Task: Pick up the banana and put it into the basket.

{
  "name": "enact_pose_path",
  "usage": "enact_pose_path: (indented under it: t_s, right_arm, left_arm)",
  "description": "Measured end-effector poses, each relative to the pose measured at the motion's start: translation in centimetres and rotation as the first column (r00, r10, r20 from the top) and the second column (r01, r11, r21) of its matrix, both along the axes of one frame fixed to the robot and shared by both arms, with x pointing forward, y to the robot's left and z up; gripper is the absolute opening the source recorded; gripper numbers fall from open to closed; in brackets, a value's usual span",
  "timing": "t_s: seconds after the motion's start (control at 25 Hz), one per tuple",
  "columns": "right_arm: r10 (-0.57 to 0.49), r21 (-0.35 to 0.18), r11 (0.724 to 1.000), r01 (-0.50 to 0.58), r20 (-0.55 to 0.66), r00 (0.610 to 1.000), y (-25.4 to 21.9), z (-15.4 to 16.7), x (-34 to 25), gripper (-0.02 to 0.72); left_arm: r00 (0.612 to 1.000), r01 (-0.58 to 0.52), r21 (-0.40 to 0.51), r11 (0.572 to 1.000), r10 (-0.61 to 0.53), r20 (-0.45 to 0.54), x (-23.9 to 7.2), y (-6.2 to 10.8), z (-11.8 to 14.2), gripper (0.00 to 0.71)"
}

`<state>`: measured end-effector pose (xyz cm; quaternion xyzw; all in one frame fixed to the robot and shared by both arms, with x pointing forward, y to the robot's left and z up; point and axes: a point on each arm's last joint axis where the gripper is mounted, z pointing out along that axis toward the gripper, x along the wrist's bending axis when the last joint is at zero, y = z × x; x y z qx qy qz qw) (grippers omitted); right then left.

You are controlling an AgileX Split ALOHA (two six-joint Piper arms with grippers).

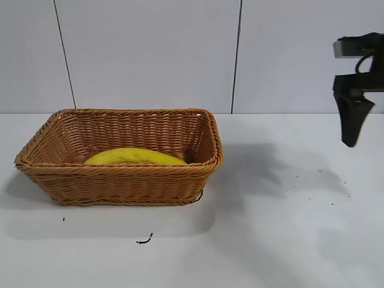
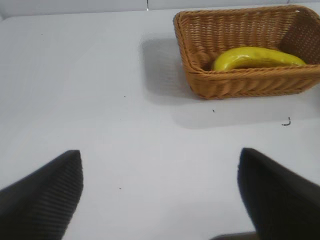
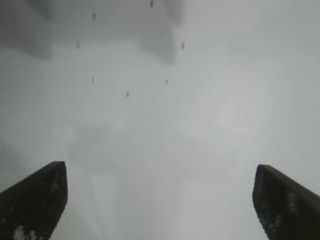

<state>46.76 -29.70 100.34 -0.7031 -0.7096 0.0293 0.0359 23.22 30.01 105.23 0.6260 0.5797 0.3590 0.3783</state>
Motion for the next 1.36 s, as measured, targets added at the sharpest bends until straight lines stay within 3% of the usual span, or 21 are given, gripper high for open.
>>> enact_pose_path:
  t_s: [0.2, 0.44, 0.52, 0.68, 0.84, 0.96, 1.04, 1.12, 1.36]
  right_arm:
    - [0.015, 0.0, 1.0, -0.015, 0.13, 0.991, 0.0, 0.0, -6.3, 0.689]
    - [0.035, -0.009, 0.999, -0.035, 0.444, 0.895, 0.0, 1.3, -12.2, 0.689]
    - [0.035, -0.013, 0.999, -0.034, 0.547, 0.836, 0.0, 2.3, -13.8, 0.689]
    - [0.035, -0.02, 0.999, -0.03, 0.74, 0.671, 0.0, 4.2, -17.1, 0.689]
    - [0.034, -0.025, 0.999, -0.025, 0.862, 0.506, 0.0, 5.0, -20.3, 0.689]
    - [0.034, -0.027, 0.999, -0.022, 0.915, 0.403, 0.0, 5.1, -22.1, 0.689]
    - [0.035, -0.029, 0.999, -0.021, 0.934, 0.355, -0.1, 5.2, -22.9, 0.689]
    - [0.035, -0.029, 0.999, -0.021, 0.941, 0.336, -0.1, 5.2, -23.3, 0.689]
    - [0.034, -0.028, 0.999, -0.02, 0.941, 0.336, -0.1, 5.1, -23.3, 0.689]
  left_arm:
    - [1.0, 0.0, 0.0, 1.0, 0.0, 0.0, 0.0, 0.0, 0.0, 0.635]
    - [1.0, 0.0, 0.0, 1.0, 0.0, 0.0, 0.0, 0.0, 0.0, 0.635]
    - [1.0, 0.0, 0.0, 1.0, 0.0, 0.0, 0.0, 0.0, 0.0, 0.635]
    - [1.0, 0.0, 0.0, 1.0, 0.0, 0.0, 0.0, 0.0, 0.0, 0.635]
    - [1.0, 0.0, 0.0, 1.0, 0.0, 0.0, 0.0, 0.0, 0.0, 0.635]
    - [1.0, 0.0, 0.0, 1.0, 0.0, 0.0, 0.0, 0.0, 0.0, 0.635]
    - [1.0, 0.0, 0.0, 1.0, 0.0, 0.0, 0.0, 0.0, 0.0, 0.635]
    - [1.0, 0.0, 0.0, 1.0, 0.0, 0.0, 0.0, 0.0, 0.0, 0.635]
    - [1.0, 0.0, 0.0, 1.0, 0.0, 0.0, 0.0, 0.0, 0.0, 0.635]
